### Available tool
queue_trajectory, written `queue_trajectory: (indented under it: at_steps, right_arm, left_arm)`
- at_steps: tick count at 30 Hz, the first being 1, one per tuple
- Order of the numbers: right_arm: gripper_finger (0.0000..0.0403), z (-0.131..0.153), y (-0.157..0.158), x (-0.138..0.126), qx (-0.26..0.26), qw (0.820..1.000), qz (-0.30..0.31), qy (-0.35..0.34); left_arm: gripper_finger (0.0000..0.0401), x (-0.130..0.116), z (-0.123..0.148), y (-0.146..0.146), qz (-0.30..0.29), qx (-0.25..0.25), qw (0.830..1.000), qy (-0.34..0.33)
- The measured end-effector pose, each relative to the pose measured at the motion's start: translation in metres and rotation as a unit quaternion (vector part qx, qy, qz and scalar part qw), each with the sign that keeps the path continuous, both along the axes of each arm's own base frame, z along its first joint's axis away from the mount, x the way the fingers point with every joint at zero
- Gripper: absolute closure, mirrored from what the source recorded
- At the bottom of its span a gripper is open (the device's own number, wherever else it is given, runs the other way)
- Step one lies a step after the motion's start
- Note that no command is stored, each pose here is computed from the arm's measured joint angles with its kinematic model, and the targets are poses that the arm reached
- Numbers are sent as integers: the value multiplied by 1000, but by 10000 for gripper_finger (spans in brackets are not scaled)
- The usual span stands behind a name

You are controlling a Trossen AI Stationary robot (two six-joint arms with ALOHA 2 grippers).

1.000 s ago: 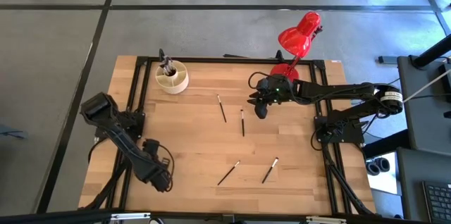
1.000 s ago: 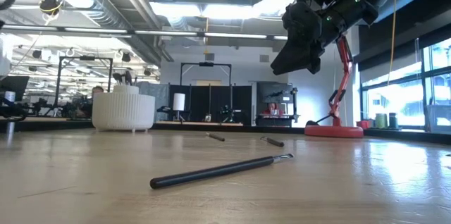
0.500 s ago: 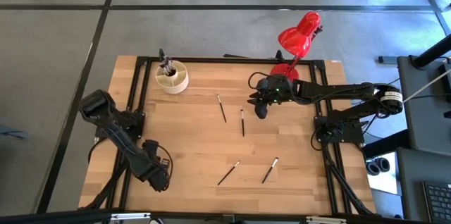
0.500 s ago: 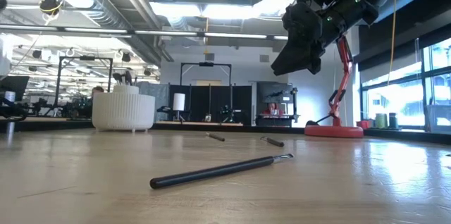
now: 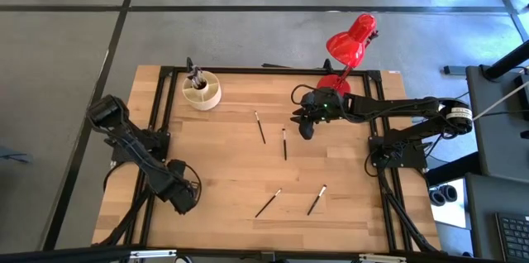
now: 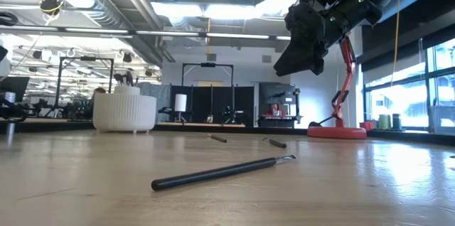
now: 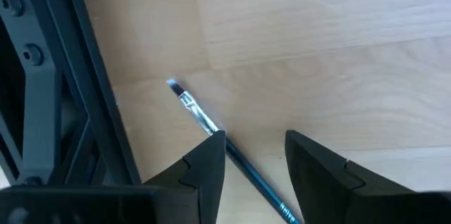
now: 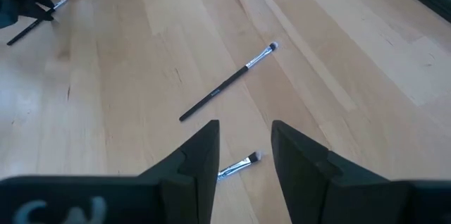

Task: Put items in baskets/containers
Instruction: Put the black eyeshadow brush into the white organizer

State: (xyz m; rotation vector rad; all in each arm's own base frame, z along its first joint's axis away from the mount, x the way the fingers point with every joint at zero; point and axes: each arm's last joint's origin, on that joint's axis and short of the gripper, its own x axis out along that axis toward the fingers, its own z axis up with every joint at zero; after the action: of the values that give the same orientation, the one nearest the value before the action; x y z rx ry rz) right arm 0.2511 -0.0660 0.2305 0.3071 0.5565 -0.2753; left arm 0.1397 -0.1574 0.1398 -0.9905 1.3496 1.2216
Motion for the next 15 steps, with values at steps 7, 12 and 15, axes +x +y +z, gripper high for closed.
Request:
queue_trajectory:
  at_steps: [7, 12, 15]
  right_arm:
    - [274, -1, 0, 0, 1, 1000, 0, 4]
    - [274, -1, 0, 0, 1, 1000, 0, 4]
    - [274, -1, 0, 0, 1, 1000, 0, 4]
  left_arm:
    - [258, 0, -2, -1, -3, 1, 1000, 7]
    - [258, -2, -8, -2, -10, 4, 1000, 7]
    - [258, -7, -14, -1, -14, -2, 1000, -3]
